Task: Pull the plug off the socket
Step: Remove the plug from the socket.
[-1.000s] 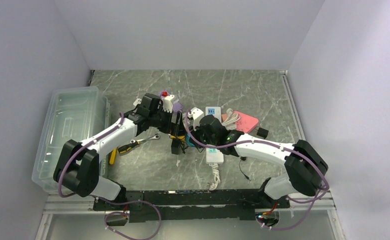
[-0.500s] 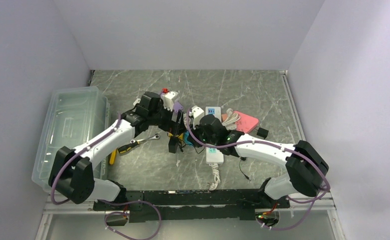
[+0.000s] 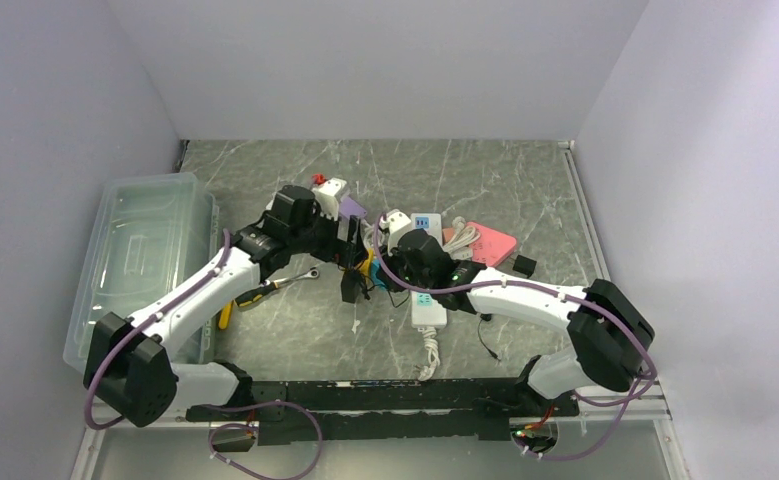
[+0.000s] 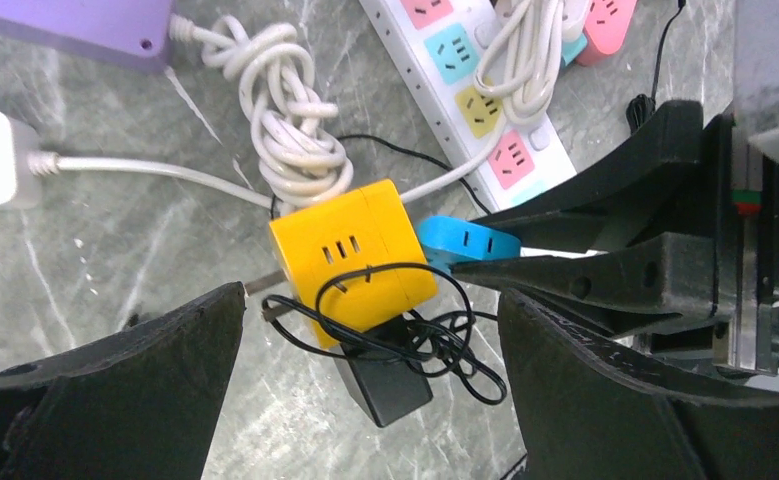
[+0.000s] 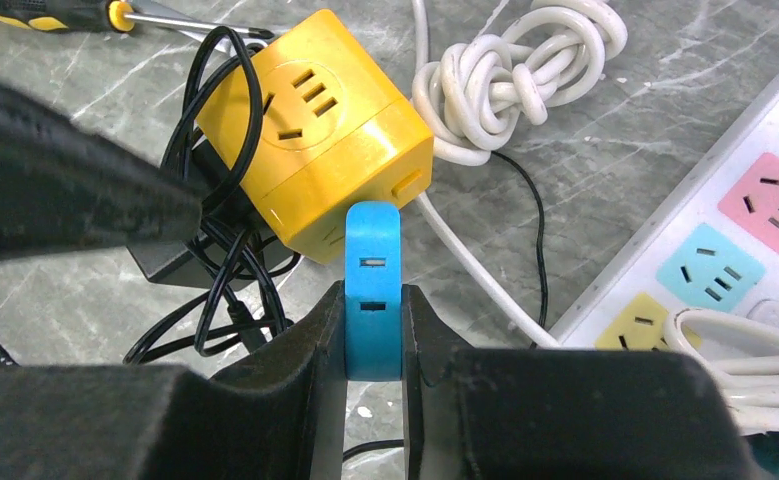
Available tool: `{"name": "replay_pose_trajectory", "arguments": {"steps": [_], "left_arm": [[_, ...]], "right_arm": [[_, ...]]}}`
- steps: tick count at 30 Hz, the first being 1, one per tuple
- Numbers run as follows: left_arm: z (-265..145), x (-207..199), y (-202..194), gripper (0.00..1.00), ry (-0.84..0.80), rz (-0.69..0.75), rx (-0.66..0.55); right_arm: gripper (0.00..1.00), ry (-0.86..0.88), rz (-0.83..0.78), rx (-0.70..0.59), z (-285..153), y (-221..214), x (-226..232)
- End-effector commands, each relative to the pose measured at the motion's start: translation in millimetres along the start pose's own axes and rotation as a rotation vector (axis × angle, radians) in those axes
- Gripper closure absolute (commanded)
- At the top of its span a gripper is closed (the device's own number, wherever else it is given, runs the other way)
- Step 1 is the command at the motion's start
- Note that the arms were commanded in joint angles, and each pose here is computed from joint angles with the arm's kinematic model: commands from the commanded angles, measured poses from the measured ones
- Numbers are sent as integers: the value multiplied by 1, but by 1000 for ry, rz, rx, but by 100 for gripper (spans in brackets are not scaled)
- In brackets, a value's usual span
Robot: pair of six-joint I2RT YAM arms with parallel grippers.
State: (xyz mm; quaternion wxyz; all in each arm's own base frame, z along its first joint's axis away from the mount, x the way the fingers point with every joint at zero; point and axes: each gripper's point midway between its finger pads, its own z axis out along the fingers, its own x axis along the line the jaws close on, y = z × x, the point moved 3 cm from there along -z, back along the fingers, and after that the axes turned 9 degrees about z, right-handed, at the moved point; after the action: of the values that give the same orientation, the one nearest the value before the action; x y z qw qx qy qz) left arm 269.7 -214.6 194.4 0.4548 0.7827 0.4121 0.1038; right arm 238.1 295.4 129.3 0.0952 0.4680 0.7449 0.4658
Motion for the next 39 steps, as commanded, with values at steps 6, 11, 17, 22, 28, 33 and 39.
{"name": "replay_pose_trajectory", "arguments": {"steps": [6,11,17,22,28,33,39], "left_arm": [[17,-15,-22,0,-20,-22,115],[25,-11,-30,0,32,2,159],[30,-5,-26,2,87,19,146],[35,-1,-28,2,109,10,154],[36,4,-28,7,141,12,150],[38,4,-30,11,138,8,160],[39,6,-32,26,141,26,173]], "right_arm": [[100,31,59,-202,-3,58,15],[100,40,58,-208,-5,59,16],[100,63,56,-212,-7,60,20],[100,104,45,-213,-8,60,26],[100,173,20,-217,-11,59,35],[100,223,-10,-204,-13,58,42],[100,232,-27,-194,-12,56,45]]}}
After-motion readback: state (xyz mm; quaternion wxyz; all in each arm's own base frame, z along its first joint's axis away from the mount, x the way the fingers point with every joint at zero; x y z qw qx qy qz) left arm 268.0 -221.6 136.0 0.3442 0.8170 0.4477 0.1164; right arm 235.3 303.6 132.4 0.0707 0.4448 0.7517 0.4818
